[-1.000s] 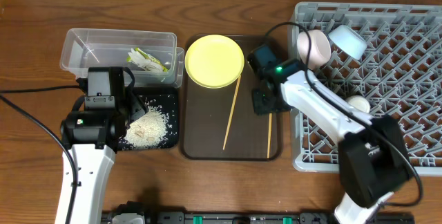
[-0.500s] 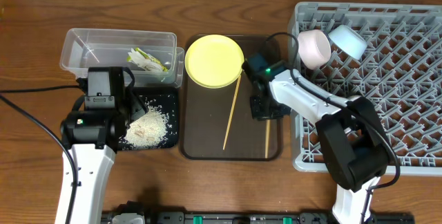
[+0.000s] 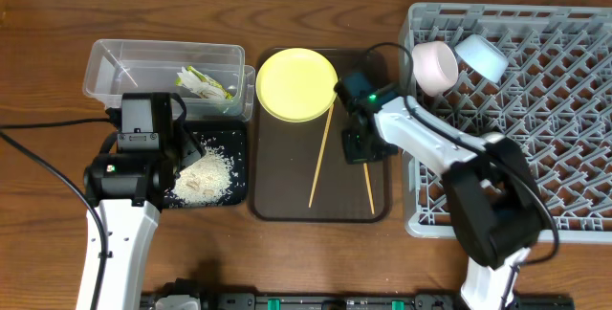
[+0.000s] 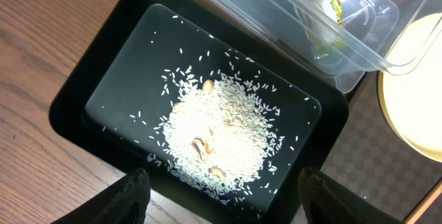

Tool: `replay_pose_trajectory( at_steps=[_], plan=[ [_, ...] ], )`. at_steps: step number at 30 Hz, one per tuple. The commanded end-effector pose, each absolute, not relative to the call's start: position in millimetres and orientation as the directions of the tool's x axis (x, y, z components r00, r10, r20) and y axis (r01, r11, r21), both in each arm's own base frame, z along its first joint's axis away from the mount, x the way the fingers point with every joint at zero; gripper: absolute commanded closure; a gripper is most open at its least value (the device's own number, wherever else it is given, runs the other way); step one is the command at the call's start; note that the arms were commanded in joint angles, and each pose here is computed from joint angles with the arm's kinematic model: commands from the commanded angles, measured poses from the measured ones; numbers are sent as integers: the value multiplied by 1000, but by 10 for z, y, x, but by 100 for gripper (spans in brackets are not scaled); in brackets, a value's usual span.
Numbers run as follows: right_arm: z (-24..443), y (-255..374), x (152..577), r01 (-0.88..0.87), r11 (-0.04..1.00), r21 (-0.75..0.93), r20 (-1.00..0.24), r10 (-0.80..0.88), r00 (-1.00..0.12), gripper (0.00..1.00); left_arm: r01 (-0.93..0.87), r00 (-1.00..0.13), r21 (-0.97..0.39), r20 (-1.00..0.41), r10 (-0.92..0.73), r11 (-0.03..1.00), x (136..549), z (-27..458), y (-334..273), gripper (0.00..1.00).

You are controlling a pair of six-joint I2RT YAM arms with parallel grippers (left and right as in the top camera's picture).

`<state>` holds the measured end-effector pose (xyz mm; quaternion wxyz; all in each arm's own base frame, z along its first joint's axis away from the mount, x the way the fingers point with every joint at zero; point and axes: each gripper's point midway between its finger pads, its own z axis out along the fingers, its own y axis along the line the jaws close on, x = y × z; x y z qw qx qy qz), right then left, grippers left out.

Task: Sort waste into correct bins and load items into the dishwasher rack
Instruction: 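Move the right gripper to the brown tray and grasp one chopstick, then carry the chopstick right and drop it into the rack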

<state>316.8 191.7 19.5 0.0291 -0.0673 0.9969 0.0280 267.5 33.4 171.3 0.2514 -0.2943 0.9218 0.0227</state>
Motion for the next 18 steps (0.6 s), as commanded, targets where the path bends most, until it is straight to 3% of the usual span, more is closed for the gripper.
replay_pose_trajectory(
  at_steps=[1, 8, 18],
  plan=[
    [862, 1893, 3339, -203, 970, 136, -235, -167, -957, 99, -566, -690, -109, -480, -541, 817, 2688, 1728, 354, 28],
    [1630, 1351, 3447, -194, 974, 119, -417, -129, -900, 99, -566, -690, -109, -480, -542, 817, 2689, 1729, 354, 28],
    [1243, 735, 3196, -42, 999, 32, -237, -34, -971, 99, -566, -690, -109, -480, -542, 817, 2689, 1729, 354, 28]
  ],
)
